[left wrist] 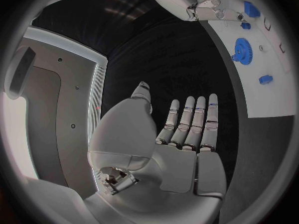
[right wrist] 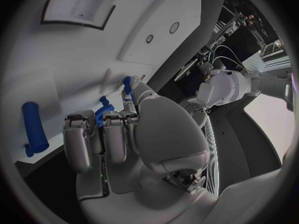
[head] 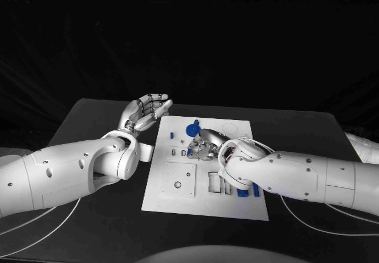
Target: Assemble the parts on the task board
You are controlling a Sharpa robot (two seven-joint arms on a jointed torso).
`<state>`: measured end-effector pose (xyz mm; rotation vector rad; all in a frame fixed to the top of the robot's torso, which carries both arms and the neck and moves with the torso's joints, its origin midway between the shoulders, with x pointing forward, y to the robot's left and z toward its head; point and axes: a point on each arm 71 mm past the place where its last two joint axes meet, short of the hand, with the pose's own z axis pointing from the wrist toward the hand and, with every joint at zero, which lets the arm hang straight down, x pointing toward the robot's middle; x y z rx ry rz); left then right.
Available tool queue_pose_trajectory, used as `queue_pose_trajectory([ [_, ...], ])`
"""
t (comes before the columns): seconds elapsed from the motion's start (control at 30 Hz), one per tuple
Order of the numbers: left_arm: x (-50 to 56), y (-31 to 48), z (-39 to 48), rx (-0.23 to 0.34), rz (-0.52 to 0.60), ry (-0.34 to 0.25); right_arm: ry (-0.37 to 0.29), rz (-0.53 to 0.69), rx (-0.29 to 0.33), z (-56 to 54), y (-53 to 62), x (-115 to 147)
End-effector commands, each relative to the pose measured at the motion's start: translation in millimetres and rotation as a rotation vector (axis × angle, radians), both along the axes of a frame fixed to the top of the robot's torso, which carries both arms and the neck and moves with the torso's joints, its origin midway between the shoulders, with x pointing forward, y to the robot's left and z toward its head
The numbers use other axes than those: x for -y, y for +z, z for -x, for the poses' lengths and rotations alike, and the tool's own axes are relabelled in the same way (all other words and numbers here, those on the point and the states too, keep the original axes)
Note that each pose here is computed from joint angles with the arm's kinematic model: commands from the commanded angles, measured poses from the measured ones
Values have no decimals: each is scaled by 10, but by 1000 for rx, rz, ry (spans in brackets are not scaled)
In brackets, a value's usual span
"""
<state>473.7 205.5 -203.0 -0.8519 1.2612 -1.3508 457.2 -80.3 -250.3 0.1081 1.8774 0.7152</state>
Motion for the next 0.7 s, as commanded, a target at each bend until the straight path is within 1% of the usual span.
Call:
queue_pose_trajectory([
  [0.03,16,16,5,12,4,-15,15,11,-10,11,-12,-18],
  [0.47,7,13,1,10,3,-15,21,26,-17,4,-30,-11],
  [0.7,6,14,3,10,4,-15,14,10,5,8,-9,7],
])
